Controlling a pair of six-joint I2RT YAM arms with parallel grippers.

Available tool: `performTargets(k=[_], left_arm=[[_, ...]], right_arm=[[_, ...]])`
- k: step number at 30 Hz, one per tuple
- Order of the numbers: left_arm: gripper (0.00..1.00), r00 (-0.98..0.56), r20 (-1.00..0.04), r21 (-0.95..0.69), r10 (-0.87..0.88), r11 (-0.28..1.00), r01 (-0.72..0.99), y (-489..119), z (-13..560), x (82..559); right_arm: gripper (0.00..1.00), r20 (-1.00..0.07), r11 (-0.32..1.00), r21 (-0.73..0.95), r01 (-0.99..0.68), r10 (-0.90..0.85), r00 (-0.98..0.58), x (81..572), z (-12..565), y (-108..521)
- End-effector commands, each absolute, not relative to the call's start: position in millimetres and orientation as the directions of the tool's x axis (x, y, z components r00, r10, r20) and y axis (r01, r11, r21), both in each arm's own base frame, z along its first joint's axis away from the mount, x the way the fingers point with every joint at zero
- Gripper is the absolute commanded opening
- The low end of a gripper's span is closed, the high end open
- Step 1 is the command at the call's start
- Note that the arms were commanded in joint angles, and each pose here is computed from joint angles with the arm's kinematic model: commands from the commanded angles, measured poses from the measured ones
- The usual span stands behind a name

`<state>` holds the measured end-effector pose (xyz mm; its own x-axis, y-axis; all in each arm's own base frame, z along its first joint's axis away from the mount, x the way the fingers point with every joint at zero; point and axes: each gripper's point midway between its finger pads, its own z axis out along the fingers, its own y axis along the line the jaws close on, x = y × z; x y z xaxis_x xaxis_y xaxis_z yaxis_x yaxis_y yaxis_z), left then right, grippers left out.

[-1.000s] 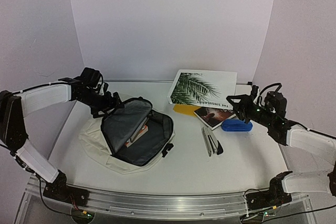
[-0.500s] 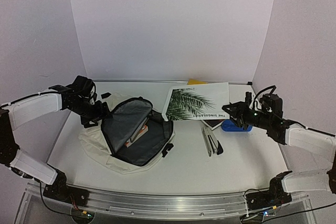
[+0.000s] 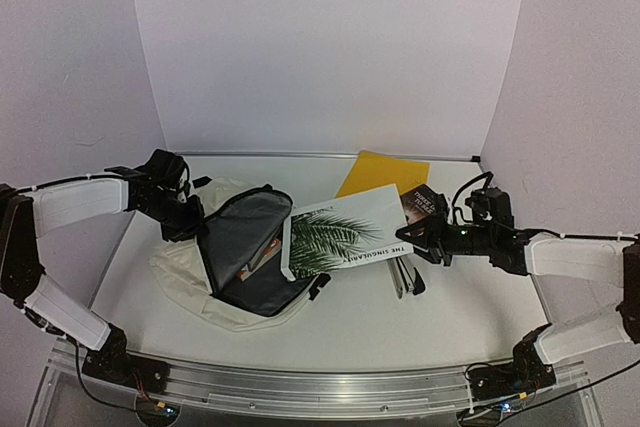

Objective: Pack the student bag
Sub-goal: Place the book in the student bag.

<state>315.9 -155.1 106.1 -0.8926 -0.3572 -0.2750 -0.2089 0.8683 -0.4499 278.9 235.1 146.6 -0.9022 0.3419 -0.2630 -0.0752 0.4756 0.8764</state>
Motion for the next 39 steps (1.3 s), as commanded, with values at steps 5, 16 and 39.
performTargets(k=[5, 16, 39], left_arm=[[0.00, -0.791, -0.486, -0.602, -0.372, 0.798, -0.006, -166.1, 190.0, 325.7], [0.00, -0.697, -0.657, -0.707, -0.288, 0.556, 0.438, -209.2, 307.0, 293.4], [0.00, -0.597, -0.772, -0.634, -0.218, 0.323, 0.703, -234.6, 379.4, 264.3]], right_arm=[[0.29, -0.314, 0.438, 0.881, -0.179, 0.259, -0.913, 270.5, 170.0, 259.6], [0.30, -0.286, 0.375, 0.906, -0.197, 0.200, -0.937, 244.8, 191.4, 270.3], [0.30, -0.307, 0.368, 0.907, -0.204, 0.246, -0.919, 251.9, 213.0, 276.2]])
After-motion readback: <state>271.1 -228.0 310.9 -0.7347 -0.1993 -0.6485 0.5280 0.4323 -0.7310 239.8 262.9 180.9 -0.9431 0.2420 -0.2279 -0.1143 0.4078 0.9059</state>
